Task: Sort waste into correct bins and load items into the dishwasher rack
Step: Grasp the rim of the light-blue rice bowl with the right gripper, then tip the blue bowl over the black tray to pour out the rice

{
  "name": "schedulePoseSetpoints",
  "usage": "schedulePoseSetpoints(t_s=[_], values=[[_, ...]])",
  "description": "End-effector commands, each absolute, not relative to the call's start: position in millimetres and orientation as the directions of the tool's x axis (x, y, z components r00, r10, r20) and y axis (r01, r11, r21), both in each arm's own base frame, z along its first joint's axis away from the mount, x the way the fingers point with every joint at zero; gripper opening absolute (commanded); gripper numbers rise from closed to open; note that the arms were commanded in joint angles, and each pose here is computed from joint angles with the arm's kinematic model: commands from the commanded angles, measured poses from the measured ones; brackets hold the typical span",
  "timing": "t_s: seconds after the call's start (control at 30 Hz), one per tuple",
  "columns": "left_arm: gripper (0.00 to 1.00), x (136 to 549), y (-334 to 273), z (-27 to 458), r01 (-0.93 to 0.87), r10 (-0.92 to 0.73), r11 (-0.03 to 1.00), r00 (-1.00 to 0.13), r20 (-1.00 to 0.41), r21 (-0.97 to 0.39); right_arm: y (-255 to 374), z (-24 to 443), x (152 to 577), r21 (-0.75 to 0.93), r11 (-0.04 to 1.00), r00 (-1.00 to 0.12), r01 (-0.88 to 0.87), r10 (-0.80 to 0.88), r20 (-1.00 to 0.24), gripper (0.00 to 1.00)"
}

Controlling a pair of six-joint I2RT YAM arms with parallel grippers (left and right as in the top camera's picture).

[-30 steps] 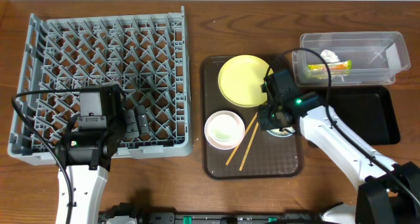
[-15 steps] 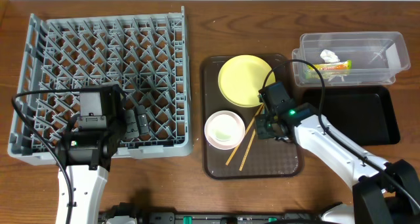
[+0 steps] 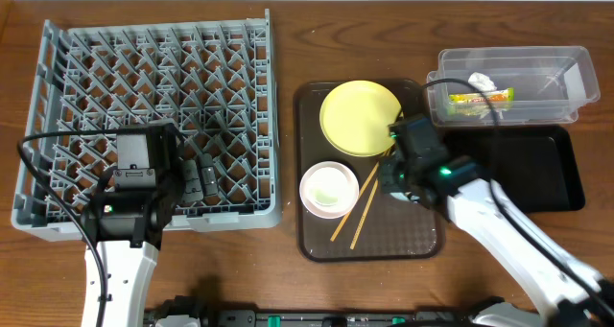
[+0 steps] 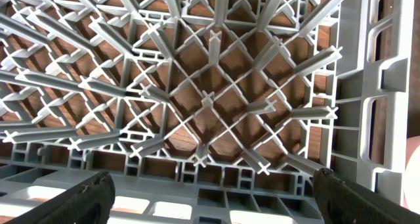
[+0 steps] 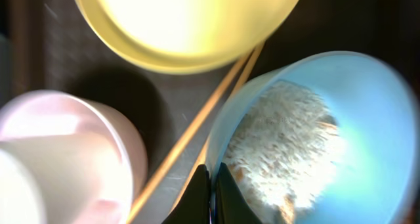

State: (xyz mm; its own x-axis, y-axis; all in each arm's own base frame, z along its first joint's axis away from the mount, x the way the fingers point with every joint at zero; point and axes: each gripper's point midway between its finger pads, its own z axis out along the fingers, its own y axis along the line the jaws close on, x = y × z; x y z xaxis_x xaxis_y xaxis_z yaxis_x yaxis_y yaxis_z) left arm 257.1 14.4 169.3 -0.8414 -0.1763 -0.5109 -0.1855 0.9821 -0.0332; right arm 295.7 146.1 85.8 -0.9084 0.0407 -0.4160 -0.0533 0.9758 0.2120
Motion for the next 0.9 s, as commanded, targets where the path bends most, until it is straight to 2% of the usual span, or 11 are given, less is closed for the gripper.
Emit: schedulePoseSetpoints(t_s=[0.0, 0.2, 0.47, 0.87], values=[[0.98, 260.3, 16.3, 175.4, -0.184, -0.171, 0.983, -0.836, -0.522, -0.027, 134.2, 126.9, 307.4, 0.269, 0.963, -0.855, -0.008, 0.133, -0.502, 0.01], [0.98, 261.0, 16.3, 175.9, -0.184, -0.171, 0.983, -0.834, -0.525, -0.027, 93.3, 153.2, 304.8, 0.286, 0.954, -0.809, 0.088, 0.236, -0.538, 0.01], [0.98, 261.2, 16.3, 175.7, -0.184, -0.171, 0.983, -0.834, -0.525, -0.027, 45.8, 153.3, 313.8, 0.337, 0.93, -0.797, 0.148, 0.314, -0.516, 0.01], [0.98, 261.5, 16.3, 174.8, -0.184, -0.171, 0.983, -0.836, -0.522, -0.027, 13.9, 148.4, 322.1, 0.605, 0.795, -0.825, 0.032, 0.363, -0.434, 0.01]])
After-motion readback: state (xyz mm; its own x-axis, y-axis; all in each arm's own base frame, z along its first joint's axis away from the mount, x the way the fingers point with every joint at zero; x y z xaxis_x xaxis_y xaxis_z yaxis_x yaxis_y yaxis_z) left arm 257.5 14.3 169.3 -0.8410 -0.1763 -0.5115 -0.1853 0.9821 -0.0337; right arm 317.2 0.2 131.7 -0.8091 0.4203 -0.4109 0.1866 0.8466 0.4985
